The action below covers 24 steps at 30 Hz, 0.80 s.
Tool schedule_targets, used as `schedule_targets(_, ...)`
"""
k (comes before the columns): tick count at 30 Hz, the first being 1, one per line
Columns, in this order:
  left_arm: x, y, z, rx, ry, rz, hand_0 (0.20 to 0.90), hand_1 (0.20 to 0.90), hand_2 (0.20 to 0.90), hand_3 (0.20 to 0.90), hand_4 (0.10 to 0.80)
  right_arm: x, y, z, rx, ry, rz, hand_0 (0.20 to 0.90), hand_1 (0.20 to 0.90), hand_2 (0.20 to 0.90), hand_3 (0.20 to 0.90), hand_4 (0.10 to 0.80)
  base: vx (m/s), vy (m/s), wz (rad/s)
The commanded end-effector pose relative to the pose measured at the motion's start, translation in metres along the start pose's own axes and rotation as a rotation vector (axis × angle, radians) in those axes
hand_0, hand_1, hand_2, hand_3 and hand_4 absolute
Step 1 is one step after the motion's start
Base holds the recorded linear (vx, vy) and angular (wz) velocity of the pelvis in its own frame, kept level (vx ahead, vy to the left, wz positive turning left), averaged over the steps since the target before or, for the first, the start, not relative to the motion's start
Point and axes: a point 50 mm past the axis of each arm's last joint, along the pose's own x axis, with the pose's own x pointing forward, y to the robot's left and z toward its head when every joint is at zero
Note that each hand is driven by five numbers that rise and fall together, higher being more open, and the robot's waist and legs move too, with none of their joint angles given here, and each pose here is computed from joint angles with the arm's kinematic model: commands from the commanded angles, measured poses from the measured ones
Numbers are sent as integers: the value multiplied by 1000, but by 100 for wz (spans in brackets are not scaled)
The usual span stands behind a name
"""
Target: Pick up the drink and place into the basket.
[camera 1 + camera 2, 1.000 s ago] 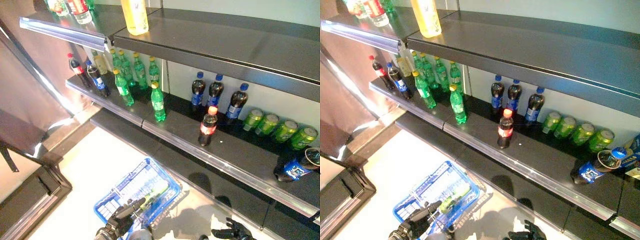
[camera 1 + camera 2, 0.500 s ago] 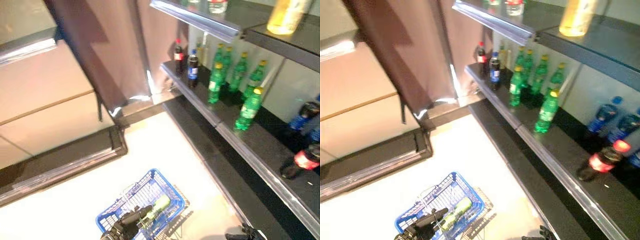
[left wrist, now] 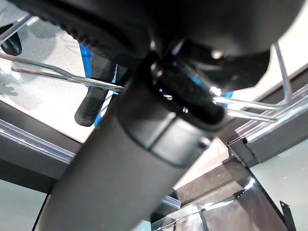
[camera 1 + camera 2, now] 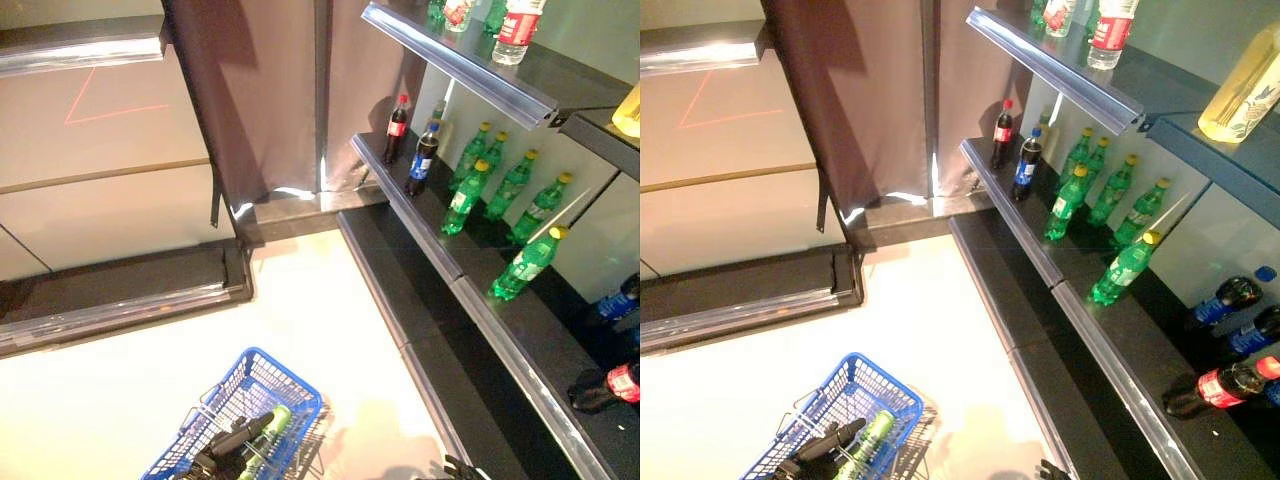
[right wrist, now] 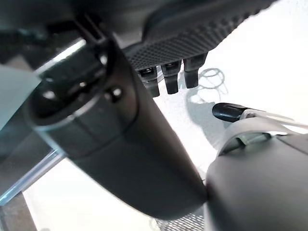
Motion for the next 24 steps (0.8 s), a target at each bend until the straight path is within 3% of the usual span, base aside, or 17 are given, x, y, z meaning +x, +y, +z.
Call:
schedule_targets(1,9,-23,18,29,-58,-165,300,300,300,200,100,2,-22,15,-39,-40,-64,900,900,900,900,800,37,215,2)
schedule_targets(13,12,-32,25,80,-43,-195,300,300,300,200,100,2,-32,23,6,-67,-84,900,900,900,900,800,35,231,21)
schedule_targets(24,15,-37,26,121,-19,-208,300,300,300,200,100,-2,-30,6,43,-35,-96,900,900,900,900,800,216,-107,82)
